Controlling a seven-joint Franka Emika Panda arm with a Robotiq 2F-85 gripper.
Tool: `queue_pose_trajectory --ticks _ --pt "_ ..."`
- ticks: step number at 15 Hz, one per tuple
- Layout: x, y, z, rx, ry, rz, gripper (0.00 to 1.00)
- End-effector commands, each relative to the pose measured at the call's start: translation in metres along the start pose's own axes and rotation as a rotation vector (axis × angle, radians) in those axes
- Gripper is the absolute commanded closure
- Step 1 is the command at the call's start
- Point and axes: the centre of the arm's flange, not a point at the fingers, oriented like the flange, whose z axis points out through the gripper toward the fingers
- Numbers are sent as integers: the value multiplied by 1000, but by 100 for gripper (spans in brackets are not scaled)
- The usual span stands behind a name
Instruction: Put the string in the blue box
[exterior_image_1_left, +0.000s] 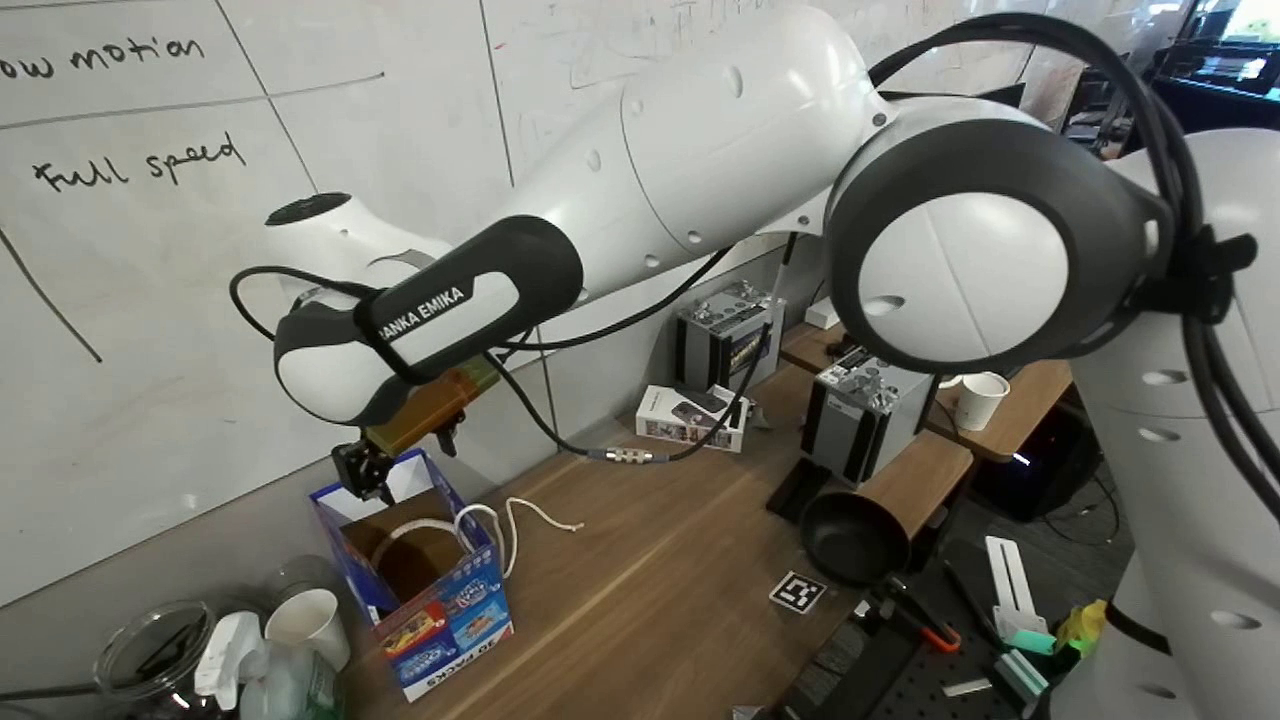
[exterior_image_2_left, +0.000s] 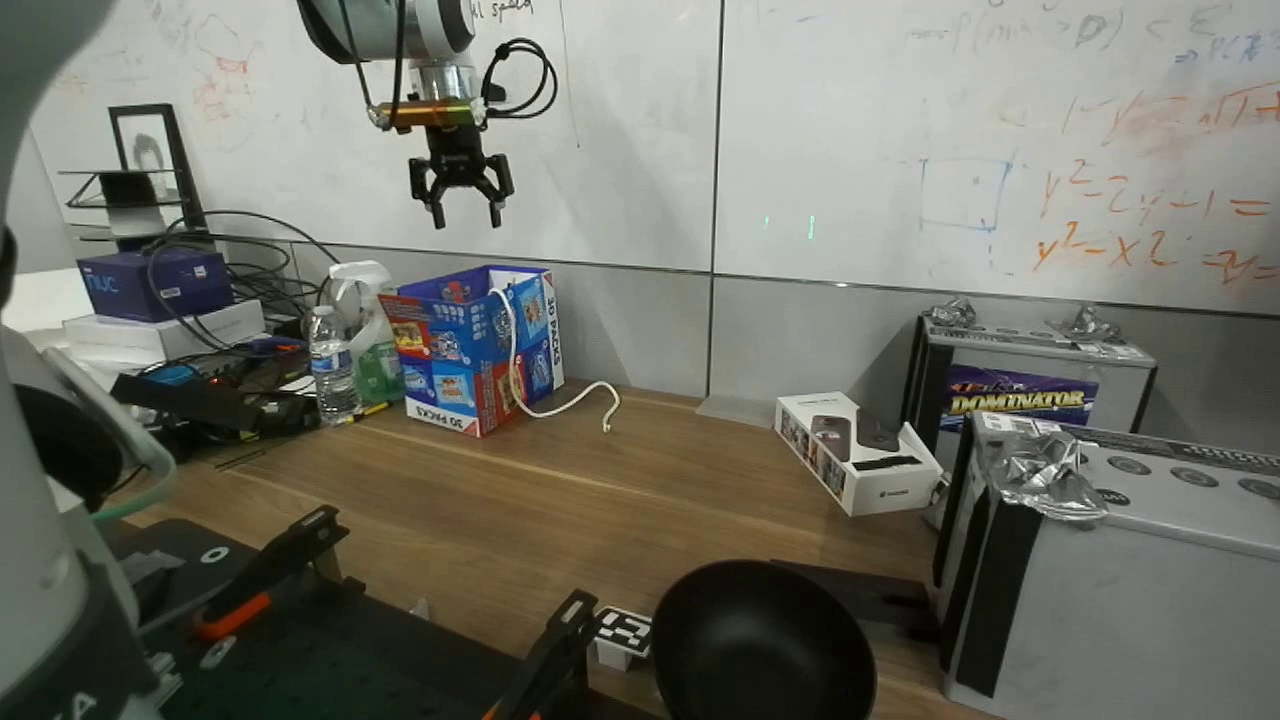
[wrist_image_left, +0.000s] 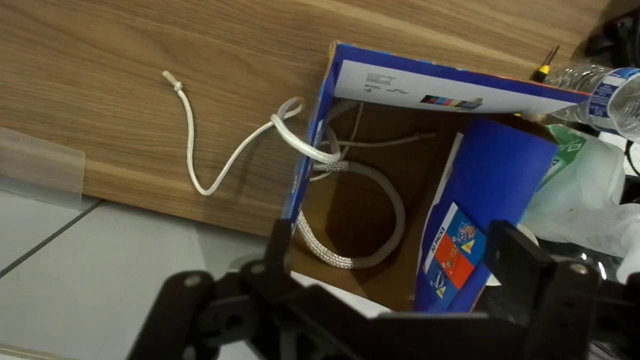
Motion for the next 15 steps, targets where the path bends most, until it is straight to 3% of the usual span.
queue_pose_trajectory --ticks 1,9,15 --pt "-7 26 3 -42 14 117 0" --pt "-2 66 31 -114 -18 587 0" --pt "-14 73 63 -156 -70 916 0"
